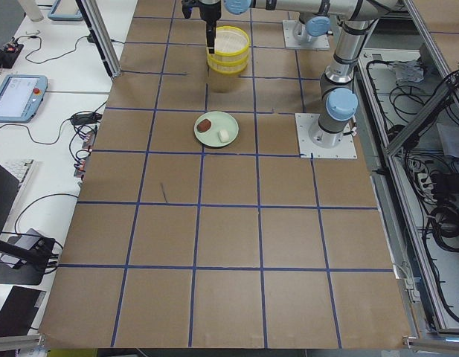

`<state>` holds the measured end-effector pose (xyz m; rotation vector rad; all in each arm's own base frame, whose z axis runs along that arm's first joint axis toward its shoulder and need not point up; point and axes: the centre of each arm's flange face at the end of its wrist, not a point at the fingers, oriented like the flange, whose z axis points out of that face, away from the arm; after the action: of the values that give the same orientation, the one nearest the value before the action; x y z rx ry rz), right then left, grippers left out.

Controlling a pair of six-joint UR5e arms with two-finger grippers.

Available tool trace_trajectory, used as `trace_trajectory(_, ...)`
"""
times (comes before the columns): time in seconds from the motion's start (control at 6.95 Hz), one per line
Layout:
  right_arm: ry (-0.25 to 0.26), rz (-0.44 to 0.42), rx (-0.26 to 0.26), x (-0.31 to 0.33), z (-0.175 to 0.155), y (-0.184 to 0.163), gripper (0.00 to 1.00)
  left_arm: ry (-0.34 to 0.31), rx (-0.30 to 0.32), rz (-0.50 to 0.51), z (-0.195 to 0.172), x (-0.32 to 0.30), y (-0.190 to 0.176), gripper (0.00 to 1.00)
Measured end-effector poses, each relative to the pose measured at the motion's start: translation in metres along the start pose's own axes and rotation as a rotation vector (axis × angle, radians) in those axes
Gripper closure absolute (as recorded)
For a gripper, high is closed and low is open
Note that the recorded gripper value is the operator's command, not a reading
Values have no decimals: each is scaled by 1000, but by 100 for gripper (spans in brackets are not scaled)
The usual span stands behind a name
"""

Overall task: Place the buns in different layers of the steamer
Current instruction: 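Lower the left gripper to the green plate while the right descends to the steamer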

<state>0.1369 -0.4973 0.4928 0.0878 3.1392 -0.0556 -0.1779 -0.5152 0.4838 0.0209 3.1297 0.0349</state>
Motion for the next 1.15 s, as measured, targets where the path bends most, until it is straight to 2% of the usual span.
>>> trace_trajectory(0.58,-2,0,-24,-1,12,3,0,-4,-16,7,5,-2,3,2)
trace_trajectory(0.86,1,-3,-85,-2,55,13,0,-6,-56,-6,40,-28,0,2)
trace_trajectory(1.15,5,-9,-110,-3,117,28,0,8,-46,-14,100,-85,-9,2)
